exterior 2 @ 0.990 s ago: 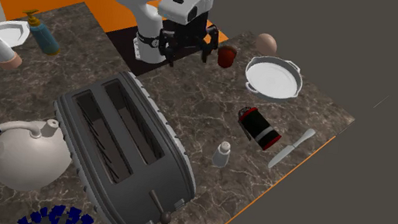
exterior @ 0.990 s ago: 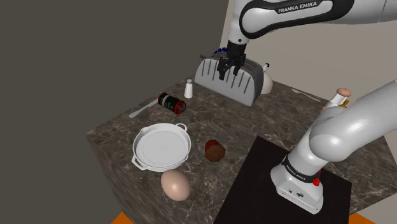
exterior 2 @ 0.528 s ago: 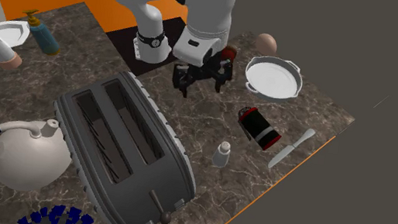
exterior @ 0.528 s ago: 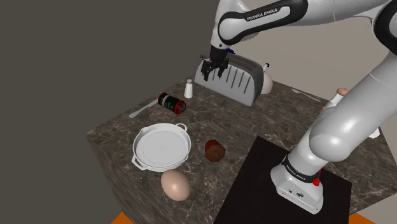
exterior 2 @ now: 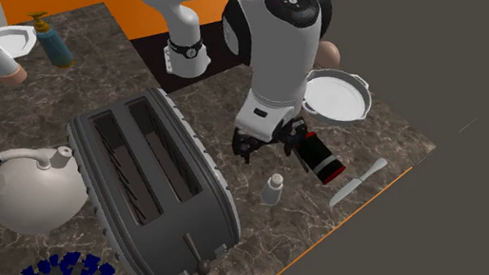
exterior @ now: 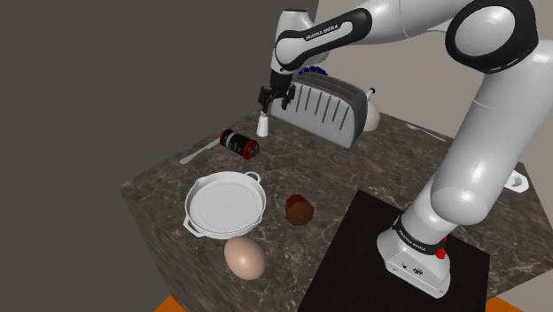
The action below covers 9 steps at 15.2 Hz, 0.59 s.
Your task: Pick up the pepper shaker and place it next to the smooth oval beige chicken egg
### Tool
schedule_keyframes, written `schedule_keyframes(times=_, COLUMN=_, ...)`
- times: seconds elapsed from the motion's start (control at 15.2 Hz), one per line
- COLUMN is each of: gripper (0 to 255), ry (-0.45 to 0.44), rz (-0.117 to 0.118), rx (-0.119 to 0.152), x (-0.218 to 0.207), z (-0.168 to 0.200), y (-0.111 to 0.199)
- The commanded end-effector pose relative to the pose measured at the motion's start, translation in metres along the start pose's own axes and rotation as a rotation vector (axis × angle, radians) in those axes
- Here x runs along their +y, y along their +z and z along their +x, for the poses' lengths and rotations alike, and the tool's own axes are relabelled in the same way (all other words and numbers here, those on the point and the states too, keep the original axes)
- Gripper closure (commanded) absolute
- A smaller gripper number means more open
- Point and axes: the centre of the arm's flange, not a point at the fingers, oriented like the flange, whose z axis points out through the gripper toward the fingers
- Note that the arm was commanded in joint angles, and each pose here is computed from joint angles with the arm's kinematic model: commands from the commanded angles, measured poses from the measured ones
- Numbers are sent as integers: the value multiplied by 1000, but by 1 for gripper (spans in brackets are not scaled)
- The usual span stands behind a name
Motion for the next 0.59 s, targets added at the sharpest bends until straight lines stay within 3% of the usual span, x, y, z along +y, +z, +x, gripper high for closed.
schedule_keyframes(times=0.0, gripper=0, ry=9, rz=9, rx=7, x=-6, z=22, y=14)
schedule_keyframes(times=0.13, gripper=0, ry=15, rz=15, rx=11, x=-9, z=38, y=23)
schedule_keyframes(times=0.53, gripper=0, ry=15, rz=15, rx=11, x=-10, z=38, y=54)
